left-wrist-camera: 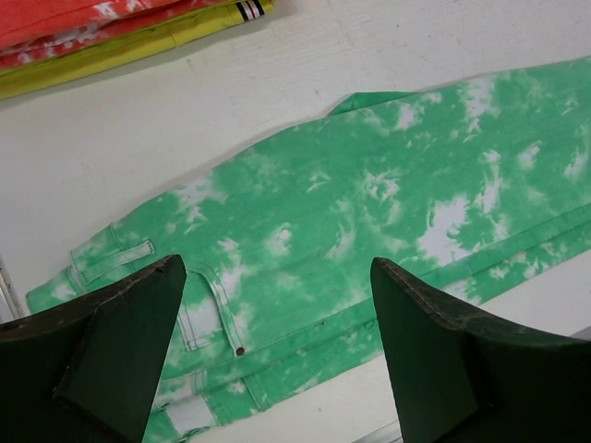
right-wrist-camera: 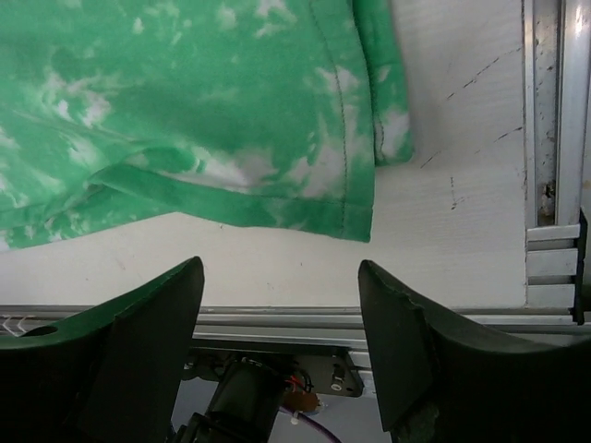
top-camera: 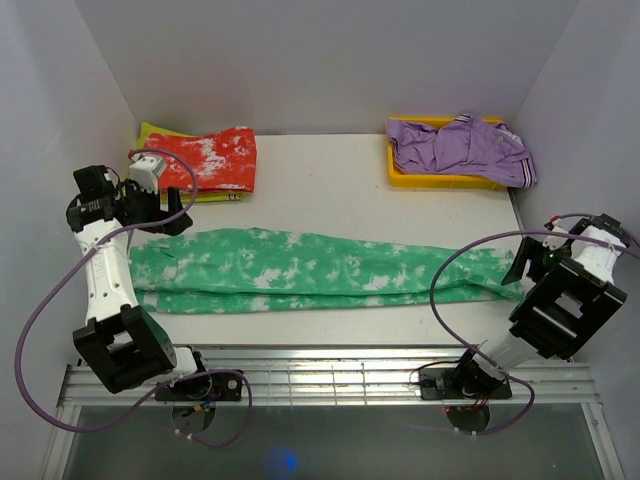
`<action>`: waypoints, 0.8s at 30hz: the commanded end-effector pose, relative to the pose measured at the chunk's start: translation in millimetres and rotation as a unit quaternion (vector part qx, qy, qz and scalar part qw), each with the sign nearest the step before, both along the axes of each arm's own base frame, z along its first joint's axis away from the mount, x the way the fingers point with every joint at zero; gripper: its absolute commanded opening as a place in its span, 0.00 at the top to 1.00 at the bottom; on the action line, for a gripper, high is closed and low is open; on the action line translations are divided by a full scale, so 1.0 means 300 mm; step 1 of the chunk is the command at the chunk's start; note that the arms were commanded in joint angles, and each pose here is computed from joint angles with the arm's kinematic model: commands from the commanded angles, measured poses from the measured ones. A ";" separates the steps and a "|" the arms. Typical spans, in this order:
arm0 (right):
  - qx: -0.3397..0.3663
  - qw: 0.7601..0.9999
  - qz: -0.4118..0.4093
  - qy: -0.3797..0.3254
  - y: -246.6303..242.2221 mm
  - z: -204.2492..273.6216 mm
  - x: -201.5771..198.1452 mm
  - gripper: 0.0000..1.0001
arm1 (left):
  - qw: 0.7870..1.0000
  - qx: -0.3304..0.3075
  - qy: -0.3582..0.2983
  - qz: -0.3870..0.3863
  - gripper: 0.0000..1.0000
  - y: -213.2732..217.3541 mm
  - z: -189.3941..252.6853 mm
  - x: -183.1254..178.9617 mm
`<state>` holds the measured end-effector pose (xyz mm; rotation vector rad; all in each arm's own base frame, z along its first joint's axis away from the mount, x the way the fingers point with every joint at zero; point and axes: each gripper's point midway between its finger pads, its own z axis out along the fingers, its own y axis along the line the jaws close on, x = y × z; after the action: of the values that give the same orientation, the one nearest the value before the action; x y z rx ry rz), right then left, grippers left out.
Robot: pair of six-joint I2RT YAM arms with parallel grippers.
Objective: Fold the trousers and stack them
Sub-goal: Fold the trousers
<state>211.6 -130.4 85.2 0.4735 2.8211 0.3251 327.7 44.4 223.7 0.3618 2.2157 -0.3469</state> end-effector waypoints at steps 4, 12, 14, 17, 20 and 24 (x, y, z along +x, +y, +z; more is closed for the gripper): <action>0.047 0.998 -0.026 0.039 -0.014 0.005 0.027 0.27 | 0.999 -0.040 0.033 0.009 0.07 -0.005 -0.031 0.033; 0.055 0.995 -0.039 0.079 -0.032 -0.055 0.011 0.23 | 0.999 -0.041 0.030 0.014 0.08 0.010 -0.021 0.067; 0.057 0.994 -0.045 0.082 -0.027 -0.069 0.008 0.23 | 0.999 -0.039 0.026 0.011 0.07 0.011 -0.019 0.070; 0.072 0.992 -0.049 0.088 -0.017 -0.083 0.010 0.23 | 0.999 -0.032 0.022 0.008 0.07 0.015 -0.014 0.073; 0.082 0.990 -0.051 0.099 -0.012 -0.111 0.008 0.24 | 1.000 -0.021 0.014 0.004 0.07 0.024 -0.007 0.077; 0.080 0.992 -0.032 0.087 0.002 -0.114 -0.002 0.24 | 1.000 -0.010 0.015 0.002 0.07 0.033 -0.017 0.078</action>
<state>212.8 -133.1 49.1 0.6467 2.9727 0.4996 345.2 51.8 197.0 0.2871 2.3060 -0.4300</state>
